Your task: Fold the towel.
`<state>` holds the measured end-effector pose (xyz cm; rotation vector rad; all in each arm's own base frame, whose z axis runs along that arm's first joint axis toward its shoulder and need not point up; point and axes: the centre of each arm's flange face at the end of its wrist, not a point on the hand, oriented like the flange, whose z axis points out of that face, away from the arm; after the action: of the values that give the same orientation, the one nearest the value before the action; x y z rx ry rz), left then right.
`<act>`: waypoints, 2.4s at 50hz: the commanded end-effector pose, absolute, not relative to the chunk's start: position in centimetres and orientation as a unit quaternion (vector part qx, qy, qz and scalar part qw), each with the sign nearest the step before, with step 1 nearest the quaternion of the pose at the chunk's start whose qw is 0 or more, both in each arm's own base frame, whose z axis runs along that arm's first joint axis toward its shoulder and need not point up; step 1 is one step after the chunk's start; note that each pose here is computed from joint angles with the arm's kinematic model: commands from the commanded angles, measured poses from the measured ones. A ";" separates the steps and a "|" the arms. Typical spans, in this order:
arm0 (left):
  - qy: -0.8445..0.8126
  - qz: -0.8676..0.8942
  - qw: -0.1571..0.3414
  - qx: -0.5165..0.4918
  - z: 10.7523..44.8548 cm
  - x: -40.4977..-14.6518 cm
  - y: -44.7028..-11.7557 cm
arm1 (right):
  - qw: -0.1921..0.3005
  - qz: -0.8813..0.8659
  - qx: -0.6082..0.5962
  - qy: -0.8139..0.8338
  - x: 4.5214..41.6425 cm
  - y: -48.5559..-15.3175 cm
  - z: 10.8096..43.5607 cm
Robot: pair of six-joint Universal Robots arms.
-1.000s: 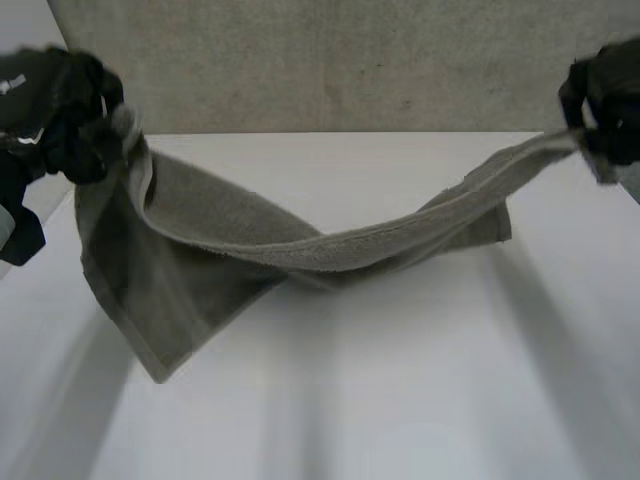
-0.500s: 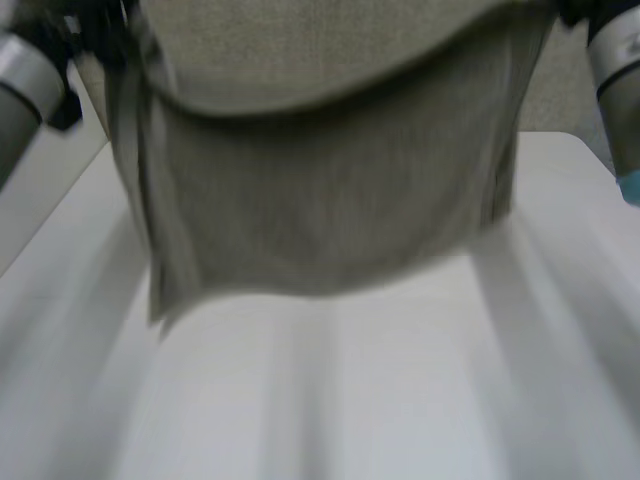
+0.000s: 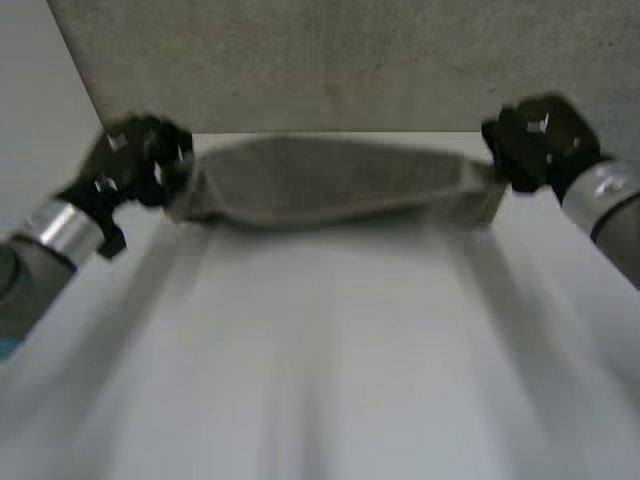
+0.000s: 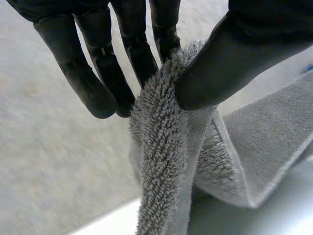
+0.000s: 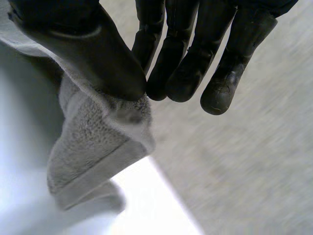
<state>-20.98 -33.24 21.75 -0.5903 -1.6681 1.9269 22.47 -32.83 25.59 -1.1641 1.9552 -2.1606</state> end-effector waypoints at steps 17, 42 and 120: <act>-0.647 0.640 0.199 -0.362 16.1 -19.0 -28.6 | 0.003 -0.581 -0.411 0.702 19.8 -28.2 16.9; -0.681 0.628 0.045 -0.374 18.9 -22.3 -21.8 | 0.008 -0.570 -0.409 0.713 19.6 -27.6 15.7; -0.539 0.785 -0.085 -0.294 29.0 -21.1 -24.6 | -0.031 -0.699 -0.296 0.650 16.8 -26.4 35.5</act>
<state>-21.79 -25.70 25.41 -1.0991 -1.8605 2.6335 18.56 -27.87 29.91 -0.9974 2.0791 -2.1621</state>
